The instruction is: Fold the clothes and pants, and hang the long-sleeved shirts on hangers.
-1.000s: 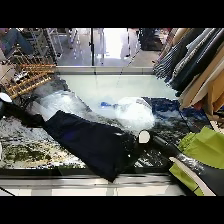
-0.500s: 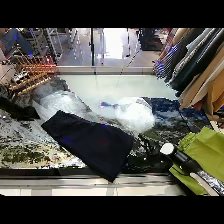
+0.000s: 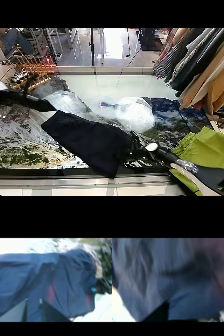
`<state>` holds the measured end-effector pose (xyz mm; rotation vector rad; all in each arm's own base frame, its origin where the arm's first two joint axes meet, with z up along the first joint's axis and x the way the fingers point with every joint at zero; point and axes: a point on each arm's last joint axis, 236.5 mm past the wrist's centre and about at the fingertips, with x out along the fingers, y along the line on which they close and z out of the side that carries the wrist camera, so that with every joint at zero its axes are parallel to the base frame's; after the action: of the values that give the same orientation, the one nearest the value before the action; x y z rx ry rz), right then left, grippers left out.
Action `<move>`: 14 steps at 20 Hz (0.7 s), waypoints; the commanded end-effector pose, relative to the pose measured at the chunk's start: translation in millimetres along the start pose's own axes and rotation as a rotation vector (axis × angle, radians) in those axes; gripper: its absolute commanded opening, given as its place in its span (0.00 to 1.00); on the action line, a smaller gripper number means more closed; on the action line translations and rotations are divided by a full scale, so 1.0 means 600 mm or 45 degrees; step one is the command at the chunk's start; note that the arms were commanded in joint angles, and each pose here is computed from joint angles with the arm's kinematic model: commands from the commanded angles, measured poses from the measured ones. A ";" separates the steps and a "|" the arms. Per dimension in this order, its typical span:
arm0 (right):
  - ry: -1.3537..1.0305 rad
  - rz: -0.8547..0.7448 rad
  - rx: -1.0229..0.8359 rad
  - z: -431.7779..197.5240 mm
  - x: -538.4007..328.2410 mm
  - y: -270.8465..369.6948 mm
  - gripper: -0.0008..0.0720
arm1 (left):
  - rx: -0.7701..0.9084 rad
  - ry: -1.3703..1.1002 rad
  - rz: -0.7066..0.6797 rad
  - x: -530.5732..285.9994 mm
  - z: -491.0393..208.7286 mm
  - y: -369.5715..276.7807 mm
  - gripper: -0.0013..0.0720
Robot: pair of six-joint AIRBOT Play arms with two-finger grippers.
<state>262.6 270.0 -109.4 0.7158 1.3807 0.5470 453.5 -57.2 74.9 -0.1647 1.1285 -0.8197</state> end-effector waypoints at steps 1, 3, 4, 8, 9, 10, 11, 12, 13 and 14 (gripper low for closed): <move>-0.079 -0.042 -0.176 0.073 0.015 0.029 0.02 | 0.076 0.119 -0.070 0.078 -0.032 -0.029 0.10; -0.132 -0.270 -0.220 0.133 -0.056 -0.023 0.02 | 0.043 0.179 -0.073 0.127 -0.067 -0.023 0.03; -0.134 -0.424 -0.251 0.154 -0.107 -0.061 0.02 | 0.014 0.193 -0.073 0.152 -0.083 -0.019 0.03; -0.228 -0.790 -0.333 0.225 -0.324 -0.118 0.02 | -0.071 0.284 -0.093 0.244 -0.138 -0.009 0.03; -0.308 -0.787 -0.349 0.252 -0.361 -0.094 0.02 | -0.088 0.312 -0.114 0.263 -0.145 -0.014 0.03; -0.374 -0.758 -0.381 0.275 -0.383 -0.058 0.02 | -0.090 0.331 -0.140 0.282 -0.150 -0.024 0.03; -0.423 -0.682 -0.424 0.292 -0.385 -0.001 0.02 | -0.078 0.346 -0.142 0.299 -0.153 -0.030 0.03; -0.460 -0.596 -0.491 0.302 -0.373 0.059 0.02 | -0.060 0.347 -0.133 0.316 -0.151 -0.035 0.03; -0.488 -0.508 -0.572 0.305 -0.348 0.125 0.02 | -0.038 0.333 -0.116 0.328 -0.144 -0.040 0.03; -0.493 -0.430 -0.647 0.298 -0.312 0.184 0.02 | -0.027 0.311 -0.095 0.333 -0.132 -0.045 0.03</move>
<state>409.7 132.0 54.2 0.1532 1.0436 0.3308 402.7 -164.7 -82.4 -0.1524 1.3870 -0.9297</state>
